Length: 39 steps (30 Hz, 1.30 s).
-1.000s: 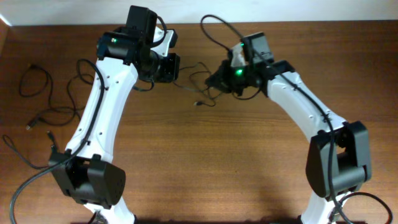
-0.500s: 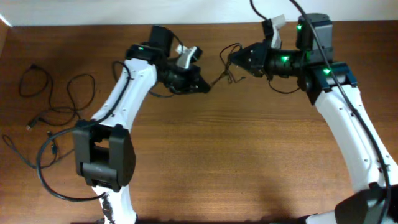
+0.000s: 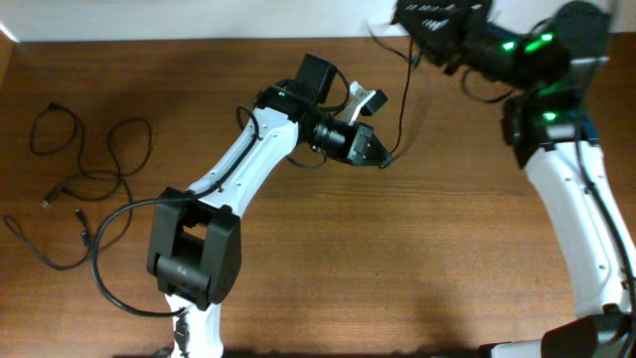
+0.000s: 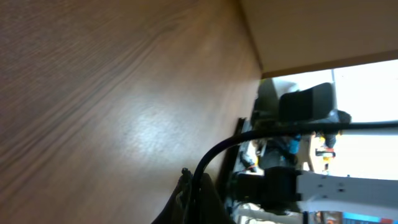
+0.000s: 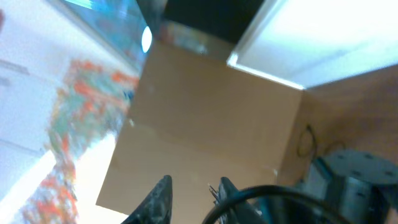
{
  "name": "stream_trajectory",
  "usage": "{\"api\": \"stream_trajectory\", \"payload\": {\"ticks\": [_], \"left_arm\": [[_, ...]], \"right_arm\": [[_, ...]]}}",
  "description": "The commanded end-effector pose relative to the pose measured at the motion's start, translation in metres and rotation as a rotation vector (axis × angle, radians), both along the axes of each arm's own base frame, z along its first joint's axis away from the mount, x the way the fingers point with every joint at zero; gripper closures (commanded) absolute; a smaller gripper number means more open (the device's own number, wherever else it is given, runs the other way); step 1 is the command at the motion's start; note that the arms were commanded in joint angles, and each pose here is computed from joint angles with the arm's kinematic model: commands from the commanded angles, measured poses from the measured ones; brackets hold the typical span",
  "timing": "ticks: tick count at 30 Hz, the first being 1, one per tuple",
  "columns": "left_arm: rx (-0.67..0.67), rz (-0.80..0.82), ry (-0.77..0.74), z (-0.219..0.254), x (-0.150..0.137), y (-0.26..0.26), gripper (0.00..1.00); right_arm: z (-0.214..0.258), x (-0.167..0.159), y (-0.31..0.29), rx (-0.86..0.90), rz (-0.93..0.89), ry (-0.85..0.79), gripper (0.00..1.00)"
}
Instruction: Untangle cables
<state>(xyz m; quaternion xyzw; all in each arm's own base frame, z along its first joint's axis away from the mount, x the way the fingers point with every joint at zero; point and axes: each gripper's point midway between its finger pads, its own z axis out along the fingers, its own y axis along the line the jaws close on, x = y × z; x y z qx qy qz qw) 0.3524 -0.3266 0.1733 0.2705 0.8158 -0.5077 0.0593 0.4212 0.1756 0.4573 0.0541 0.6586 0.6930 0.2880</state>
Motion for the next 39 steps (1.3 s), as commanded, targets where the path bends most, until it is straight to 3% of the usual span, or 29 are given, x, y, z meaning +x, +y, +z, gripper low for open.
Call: {"api": "stream_trajectory", "payload": {"ticks": [1, 2, 4, 5, 8, 11, 13, 15, 21, 26, 31, 34, 36, 39], "left_arm": [[0.193, 0.042, -0.11, -0.039, 0.016, 0.016, 1.0], [0.28, 0.078, -0.149, -0.05, 0.025, 0.025, 1.0], [0.405, 0.129, -0.203, -0.064, 0.038, 0.042, 1.0], [0.486, 0.163, -0.226, -0.072, 0.046, 0.055, 1.0], [0.66, 0.239, -0.26, -0.084, 0.061, 0.093, 1.0], [1.025, 0.437, -0.366, -0.053, 0.082, 0.174, 1.0], [1.131, 0.523, -0.463, -0.013, 0.088, 0.2, 1.0], [1.128, 0.632, -0.571, 0.042, 0.092, 0.213, 1.0], [0.802, 0.968, -0.893, 0.21, 0.087, 0.225, 1.0], [0.675, 1.322, -1.053, 0.308, 0.076, 0.315, 1.0], [0.788, 1.586, -1.043, 0.312, 0.094, 0.437, 1.0], [0.81, 1.551, -1.116, 0.298, 0.134, 0.475, 1.0], [0.895, 1.555, -1.14, 0.27, 0.165, 0.513, 1.0], [1.008, 1.545, -0.979, 0.181, 0.197, 0.567, 1.0]], "right_arm": [[0.03, -0.001, -0.03, 0.07, -0.078, 0.022, 0.5], [0.03, 0.0, -0.037, 0.066, -0.088, 0.022, 0.31], [0.029, 0.003, -0.052, 0.059, -0.113, 0.017, 0.21], [0.028, 0.005, -0.061, 0.035, -0.132, -0.017, 0.02], [0.003, 0.005, -0.074, -0.062, -0.122, -0.008, 0.01], [-0.116, 0.018, -0.102, -0.363, -0.316, 0.284, 0.01], [-0.169, 0.009, -0.123, -0.591, -0.432, 0.425, 0.01], [-0.198, -0.006, -0.128, -0.755, -0.455, 0.493, 0.01], [-0.223, -0.032, -0.124, -0.915, -0.399, 0.555, 0.01], [-0.23, -0.035, -0.124, -0.938, -0.377, 0.573, 0.01], [-0.23, -0.036, -0.122, -0.954, -0.361, 0.552, 0.01], [-0.231, -0.036, -0.122, -0.956, -0.359, 0.554, 0.01], [-0.231, -0.036, -0.123, -0.958, -0.36, 0.557, 0.01], [-0.236, -0.037, -0.123, -0.962, -0.355, 0.567, 0.01]]}}
